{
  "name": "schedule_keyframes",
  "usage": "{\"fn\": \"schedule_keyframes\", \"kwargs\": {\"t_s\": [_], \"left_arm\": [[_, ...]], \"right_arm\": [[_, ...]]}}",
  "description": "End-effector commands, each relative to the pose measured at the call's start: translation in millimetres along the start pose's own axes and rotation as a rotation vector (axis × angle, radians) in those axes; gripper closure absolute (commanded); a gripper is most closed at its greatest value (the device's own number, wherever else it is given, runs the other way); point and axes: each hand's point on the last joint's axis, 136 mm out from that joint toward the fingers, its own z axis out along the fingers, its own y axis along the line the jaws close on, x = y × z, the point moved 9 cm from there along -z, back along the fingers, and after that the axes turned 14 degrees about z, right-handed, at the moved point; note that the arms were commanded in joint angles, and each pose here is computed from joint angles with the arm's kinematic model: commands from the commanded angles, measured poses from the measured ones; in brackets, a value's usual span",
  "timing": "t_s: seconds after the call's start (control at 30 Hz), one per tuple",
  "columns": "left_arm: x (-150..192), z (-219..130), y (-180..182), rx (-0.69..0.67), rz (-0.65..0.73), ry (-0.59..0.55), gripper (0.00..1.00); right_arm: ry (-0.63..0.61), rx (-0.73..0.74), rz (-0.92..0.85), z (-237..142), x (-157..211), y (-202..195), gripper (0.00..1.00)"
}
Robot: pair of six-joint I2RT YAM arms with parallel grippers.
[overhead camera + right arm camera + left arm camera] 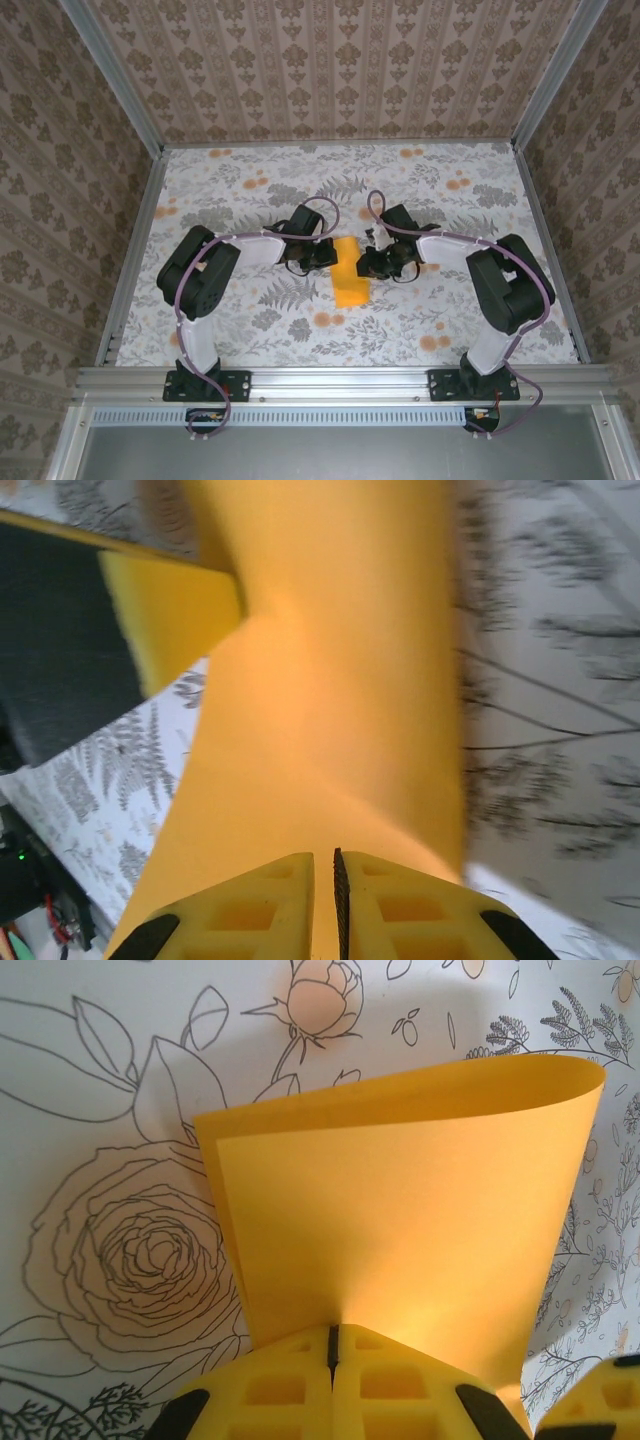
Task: Fold a paper plane with a square sheet of paper (pick it up from the middle)
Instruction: Fold the square sheet of paper in half at the center of the table.
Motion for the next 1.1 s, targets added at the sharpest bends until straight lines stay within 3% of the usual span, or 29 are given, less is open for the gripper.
{"fn": "schedule_keyframes", "kwargs": {"t_s": [0.0, 0.27, 0.67, 0.9, 1.07], "left_arm": [[58, 25, 51, -0.254, -0.089, 0.243, 0.93], [61, 26, 53, -0.261, -0.094, 0.251, 0.93], [62, 26, 54, -0.259, -0.09, 0.242, 0.94], [64, 26, 54, -0.255, -0.081, 0.247, 0.94], [66, 26, 54, -0.251, -0.084, 0.255, 0.94]], "right_arm": [[0.042, -0.046, -0.008, 12, 3, 16, 0.84], [0.075, 0.02, 0.042, 29, 13, -10, 0.87], [0.051, 0.089, 0.153, 0, 63, -63, 0.86], [-0.111, -0.022, 0.073, -34, 26, -10, 0.86], [-0.164, -0.075, 0.097, -16, -15, 14, 0.92]]}}
